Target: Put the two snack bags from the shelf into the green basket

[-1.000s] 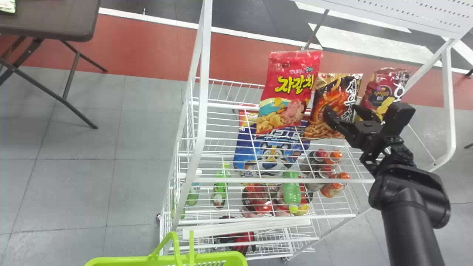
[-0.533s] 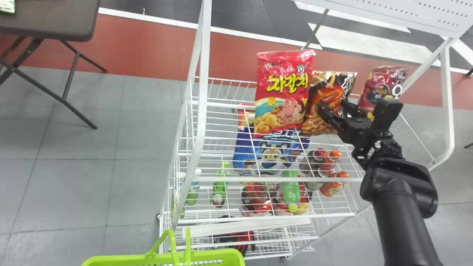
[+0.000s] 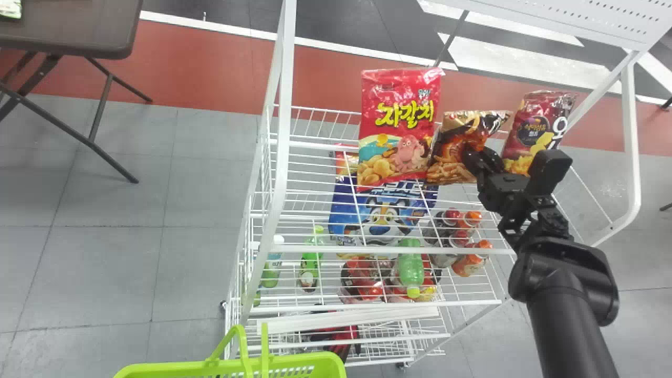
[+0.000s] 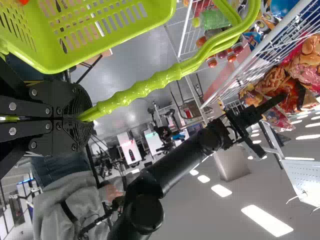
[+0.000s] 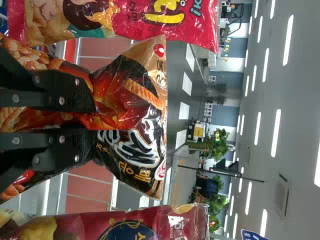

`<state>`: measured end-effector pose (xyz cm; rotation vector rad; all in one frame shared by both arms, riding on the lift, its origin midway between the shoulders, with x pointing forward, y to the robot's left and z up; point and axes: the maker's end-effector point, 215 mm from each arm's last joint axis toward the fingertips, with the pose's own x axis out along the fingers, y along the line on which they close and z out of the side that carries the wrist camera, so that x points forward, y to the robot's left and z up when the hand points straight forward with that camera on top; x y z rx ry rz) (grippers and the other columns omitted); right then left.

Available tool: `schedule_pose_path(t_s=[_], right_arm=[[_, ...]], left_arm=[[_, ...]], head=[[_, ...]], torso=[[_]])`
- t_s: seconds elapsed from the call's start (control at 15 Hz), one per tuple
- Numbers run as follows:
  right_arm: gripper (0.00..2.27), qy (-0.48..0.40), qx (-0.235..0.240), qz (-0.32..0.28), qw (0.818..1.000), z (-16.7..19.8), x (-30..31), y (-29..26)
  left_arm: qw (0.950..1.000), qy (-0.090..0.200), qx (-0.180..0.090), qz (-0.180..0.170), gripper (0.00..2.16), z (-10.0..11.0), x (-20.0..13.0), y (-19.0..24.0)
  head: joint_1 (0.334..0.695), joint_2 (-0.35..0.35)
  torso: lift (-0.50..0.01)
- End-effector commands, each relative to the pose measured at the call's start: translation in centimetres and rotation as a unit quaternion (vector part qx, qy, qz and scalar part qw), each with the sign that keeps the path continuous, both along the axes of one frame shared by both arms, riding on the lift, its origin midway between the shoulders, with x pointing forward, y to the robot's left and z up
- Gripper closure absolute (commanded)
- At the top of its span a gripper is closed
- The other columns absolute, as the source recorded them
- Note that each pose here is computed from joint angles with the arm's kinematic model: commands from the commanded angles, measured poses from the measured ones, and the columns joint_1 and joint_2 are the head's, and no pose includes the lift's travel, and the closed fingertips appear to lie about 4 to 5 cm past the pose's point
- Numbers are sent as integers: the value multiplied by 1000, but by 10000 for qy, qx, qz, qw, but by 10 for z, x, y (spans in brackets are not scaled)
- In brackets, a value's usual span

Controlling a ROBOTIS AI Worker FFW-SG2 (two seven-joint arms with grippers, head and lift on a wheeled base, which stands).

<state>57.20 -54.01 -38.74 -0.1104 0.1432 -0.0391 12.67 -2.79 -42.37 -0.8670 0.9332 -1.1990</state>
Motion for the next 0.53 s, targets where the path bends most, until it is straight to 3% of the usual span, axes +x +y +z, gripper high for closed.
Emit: schedule_pose_path(t_s=[0.0,0.47], right_arm=[[2243,-109,42,-45,9999,4,-12,-2],[2243,-330,7,-60,9994,23,-43,2]], left_arm=[[10000,7,-22,-16,2081,1,-2,-1],[10000,3,-68,-60,2081,6,-10,-4]], head=[[695,-350],[695,-350]], torso=[[-9],[-9]])
